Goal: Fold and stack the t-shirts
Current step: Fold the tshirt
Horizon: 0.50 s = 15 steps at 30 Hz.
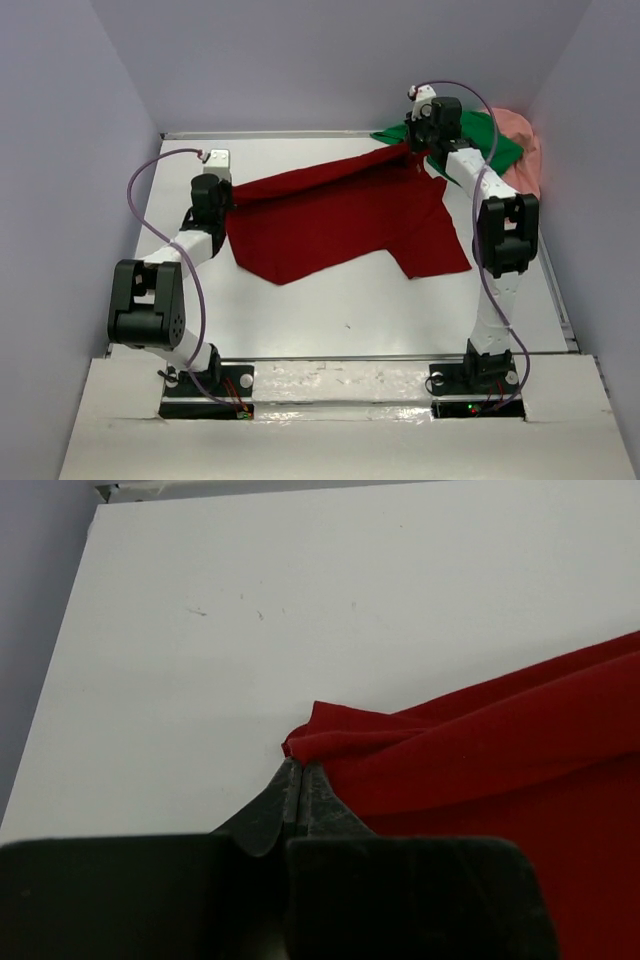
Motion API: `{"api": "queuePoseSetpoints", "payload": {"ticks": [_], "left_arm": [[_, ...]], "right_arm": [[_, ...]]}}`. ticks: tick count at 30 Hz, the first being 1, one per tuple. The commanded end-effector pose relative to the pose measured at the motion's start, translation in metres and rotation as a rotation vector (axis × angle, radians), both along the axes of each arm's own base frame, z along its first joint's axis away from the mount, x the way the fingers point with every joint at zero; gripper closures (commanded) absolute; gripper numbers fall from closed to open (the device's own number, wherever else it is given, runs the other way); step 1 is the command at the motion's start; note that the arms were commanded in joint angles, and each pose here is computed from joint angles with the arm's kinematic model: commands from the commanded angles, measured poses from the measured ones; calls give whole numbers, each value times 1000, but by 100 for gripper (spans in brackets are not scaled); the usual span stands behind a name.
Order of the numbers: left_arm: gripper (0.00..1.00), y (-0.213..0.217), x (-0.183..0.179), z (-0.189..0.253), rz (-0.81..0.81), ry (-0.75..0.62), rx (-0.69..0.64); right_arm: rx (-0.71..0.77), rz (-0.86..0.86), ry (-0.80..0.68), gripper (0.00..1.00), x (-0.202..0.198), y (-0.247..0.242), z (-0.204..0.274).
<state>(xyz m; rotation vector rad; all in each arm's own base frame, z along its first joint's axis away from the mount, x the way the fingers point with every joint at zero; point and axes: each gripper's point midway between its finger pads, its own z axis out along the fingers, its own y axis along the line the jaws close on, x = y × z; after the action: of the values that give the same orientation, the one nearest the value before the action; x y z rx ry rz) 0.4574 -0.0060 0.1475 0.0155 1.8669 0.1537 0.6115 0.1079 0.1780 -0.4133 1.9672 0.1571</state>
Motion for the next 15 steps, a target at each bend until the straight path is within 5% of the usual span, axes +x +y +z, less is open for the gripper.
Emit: {"api": "queuePoseSetpoints", "payload": {"ticks": [1, 3, 4, 5, 7, 8, 10, 15], "left_arm": [[100, -21, -10, 4, -66, -24, -37], [100, -29, -11, -4, -93, -5, -40], [89, -35, -9, -5, -123, 3, -39], [69, -38, -9, -8, -132, 14, -34], [9, -31, -6, -10, -79, 25, -14], [2, -29, -7, -10, -58, 24, -7], [1, -24, -7, -7, -27, 18, 8], [1, -20, -11, 3, -12, 16, 12]], "right_arm": [[17, 32, -75, 100, -11, 1, 37], [48, 51, -49, 100, -16, 7, 30], [65, 53, -40, 100, -18, 9, 29], [70, 65, -33, 100, -20, 11, 28], [86, 142, 0, 73, -29, 22, 24], [97, 153, 7, 53, -32, 25, 26], [114, 176, 23, 34, -39, 29, 24], [113, 171, 11, 30, -51, 26, 37]]}}
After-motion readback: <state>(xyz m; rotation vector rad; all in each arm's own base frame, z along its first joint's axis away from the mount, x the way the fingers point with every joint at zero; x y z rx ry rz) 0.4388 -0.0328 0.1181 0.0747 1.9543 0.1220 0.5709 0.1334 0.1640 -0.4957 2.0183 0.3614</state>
